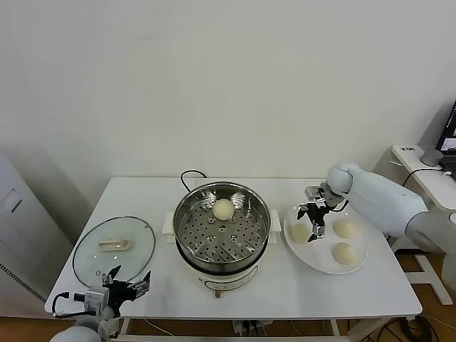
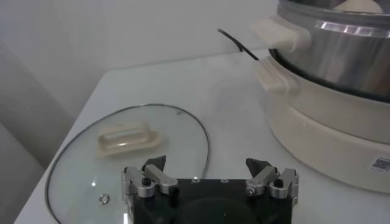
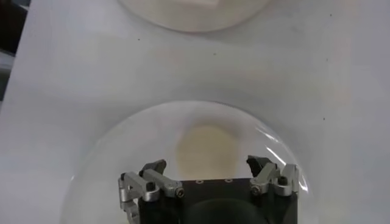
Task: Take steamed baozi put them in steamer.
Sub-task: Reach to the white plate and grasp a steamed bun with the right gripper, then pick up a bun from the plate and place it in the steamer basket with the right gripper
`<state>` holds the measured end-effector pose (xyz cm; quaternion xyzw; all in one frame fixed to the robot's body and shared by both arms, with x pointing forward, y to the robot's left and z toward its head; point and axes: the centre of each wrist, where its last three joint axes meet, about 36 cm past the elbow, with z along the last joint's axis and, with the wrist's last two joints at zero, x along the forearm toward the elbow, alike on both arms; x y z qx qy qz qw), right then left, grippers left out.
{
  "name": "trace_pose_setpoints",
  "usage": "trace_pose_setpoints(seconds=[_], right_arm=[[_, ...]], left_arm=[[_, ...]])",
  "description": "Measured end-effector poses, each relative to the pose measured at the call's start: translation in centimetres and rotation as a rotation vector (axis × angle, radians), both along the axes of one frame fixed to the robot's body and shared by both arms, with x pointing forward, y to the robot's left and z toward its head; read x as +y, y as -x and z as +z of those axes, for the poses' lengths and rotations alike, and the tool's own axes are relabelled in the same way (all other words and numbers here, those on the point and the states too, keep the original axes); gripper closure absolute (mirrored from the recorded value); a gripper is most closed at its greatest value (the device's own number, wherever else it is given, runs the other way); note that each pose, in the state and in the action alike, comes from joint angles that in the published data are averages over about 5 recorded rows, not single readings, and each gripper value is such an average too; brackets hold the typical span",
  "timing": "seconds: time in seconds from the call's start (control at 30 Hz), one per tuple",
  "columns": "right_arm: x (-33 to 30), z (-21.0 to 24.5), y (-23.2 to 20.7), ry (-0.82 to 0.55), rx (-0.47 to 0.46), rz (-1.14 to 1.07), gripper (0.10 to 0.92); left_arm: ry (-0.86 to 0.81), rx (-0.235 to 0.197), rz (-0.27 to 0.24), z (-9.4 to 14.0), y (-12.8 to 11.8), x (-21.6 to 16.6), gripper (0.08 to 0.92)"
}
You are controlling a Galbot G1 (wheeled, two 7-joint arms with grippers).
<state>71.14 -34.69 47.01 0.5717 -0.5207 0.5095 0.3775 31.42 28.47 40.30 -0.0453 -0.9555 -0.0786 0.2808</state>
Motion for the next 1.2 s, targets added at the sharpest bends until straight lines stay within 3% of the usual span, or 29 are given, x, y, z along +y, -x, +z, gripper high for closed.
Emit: trace_pose_setpoints(seconds=[0.47, 0.8, 1.2], right_arm=[[0.2, -1.2, 0.1, 0.005, -0.006, -0.007, 0.531], [-0.2, 0.7, 0.1, 0.013, -0.004, -0.011, 0.547], [0.9, 13.4, 0.2, -0.029, -0.024, -0.021, 0.547]], left_arm=[[0.003, 0.000, -0.004, 0.3, 0.3, -0.2, 0.177], [0.005, 0.002, -0.001, 0.3, 0.5, -0.2, 0.177], [0.001, 0.002, 0.003, 0.4, 0.7, -0.3, 0.177]])
